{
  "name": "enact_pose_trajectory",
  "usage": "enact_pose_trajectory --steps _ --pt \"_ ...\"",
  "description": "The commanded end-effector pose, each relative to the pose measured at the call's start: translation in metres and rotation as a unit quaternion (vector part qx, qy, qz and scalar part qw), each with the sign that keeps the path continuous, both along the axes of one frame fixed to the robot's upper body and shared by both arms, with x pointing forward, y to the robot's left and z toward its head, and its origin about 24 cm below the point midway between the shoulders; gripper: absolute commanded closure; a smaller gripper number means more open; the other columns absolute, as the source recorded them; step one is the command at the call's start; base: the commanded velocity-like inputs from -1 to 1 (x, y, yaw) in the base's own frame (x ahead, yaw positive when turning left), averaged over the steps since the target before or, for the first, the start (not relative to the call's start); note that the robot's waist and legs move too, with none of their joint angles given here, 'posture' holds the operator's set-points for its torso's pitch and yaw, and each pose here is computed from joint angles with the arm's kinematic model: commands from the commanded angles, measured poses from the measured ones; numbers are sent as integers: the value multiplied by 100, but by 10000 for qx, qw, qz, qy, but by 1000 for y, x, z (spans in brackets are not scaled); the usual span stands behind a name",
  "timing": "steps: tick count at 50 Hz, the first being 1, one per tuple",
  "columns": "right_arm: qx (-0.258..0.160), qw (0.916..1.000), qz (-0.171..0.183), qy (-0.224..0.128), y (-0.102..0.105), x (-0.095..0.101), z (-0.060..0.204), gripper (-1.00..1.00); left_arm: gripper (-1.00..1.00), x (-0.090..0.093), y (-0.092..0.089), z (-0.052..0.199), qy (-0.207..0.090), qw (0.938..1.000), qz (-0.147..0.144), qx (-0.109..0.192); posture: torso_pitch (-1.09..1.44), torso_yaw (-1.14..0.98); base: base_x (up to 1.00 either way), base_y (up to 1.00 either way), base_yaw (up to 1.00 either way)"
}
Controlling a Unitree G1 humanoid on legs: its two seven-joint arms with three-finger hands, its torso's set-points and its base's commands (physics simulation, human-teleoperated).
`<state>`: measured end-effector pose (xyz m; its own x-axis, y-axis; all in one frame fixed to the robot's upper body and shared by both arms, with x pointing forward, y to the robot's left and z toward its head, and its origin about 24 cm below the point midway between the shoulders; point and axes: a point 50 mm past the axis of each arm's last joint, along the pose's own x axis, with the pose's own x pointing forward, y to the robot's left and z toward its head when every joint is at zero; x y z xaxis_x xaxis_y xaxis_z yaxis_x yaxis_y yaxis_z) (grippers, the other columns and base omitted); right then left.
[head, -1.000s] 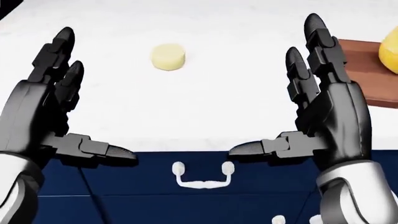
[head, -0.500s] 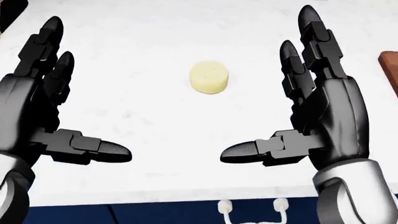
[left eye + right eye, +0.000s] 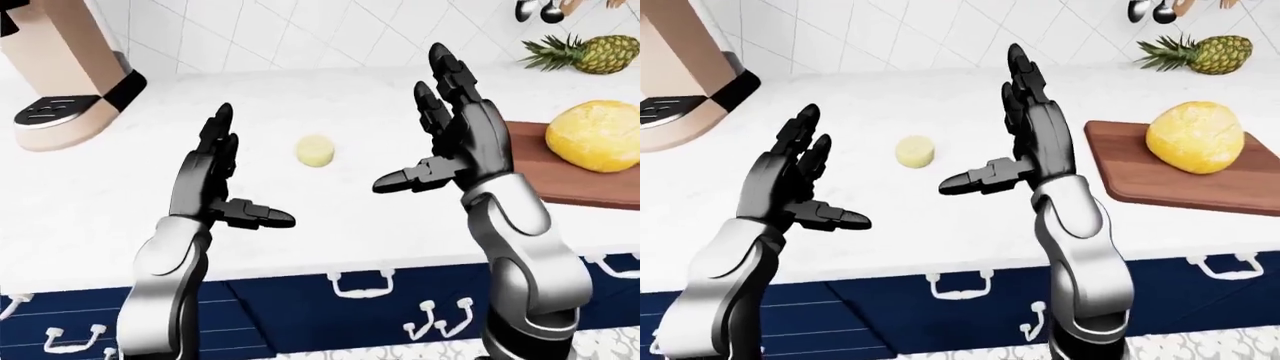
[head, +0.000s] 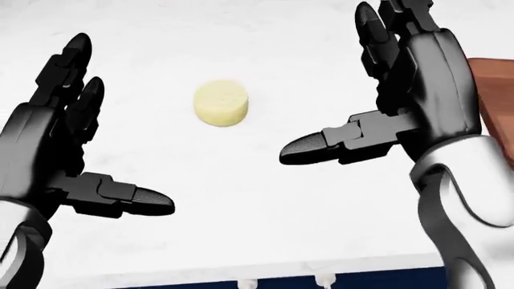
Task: Pick up the wedge of cheese and place it on the slice of bread to prepare a simple cheese on bread dish.
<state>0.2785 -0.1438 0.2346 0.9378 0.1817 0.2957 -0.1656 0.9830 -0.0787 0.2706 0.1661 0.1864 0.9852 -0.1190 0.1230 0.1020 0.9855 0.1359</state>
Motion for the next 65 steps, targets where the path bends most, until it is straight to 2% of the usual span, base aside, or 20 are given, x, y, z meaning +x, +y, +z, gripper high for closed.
enact_pose_trajectory --steps 1,10,21,35,50,65 --pt "-52 9990 138 -416 7 -5 18 -100 -100 -6 3 20 -537 9985 67 44 0 0 0 0 0" --pt "-181 9982 359 -434 20 -4 21 -100 -100 -7 7 17 -540 9985 105 17 0 0 0 0 54" --pt "-306 9981 255 -462 16 -1 23 -100 -100 -6 6 16 -527 9986 100 21 0 0 0 4 18" --pt "-946 9955 57 -22 22 22 14 -100 -100 -5 7 13 -539 9985 94 20 0 0 0 0 0" --pt "-1047 9943 -104 195 21 48 6 -100 -100 -5 7 14 -535 9985 95 19 0 0 0 0 0" --pt "-1266 9914 -134 313 29 68 -7 -100 -100 -4 7 14 -509 9987 93 40 0 0 0 0 0"
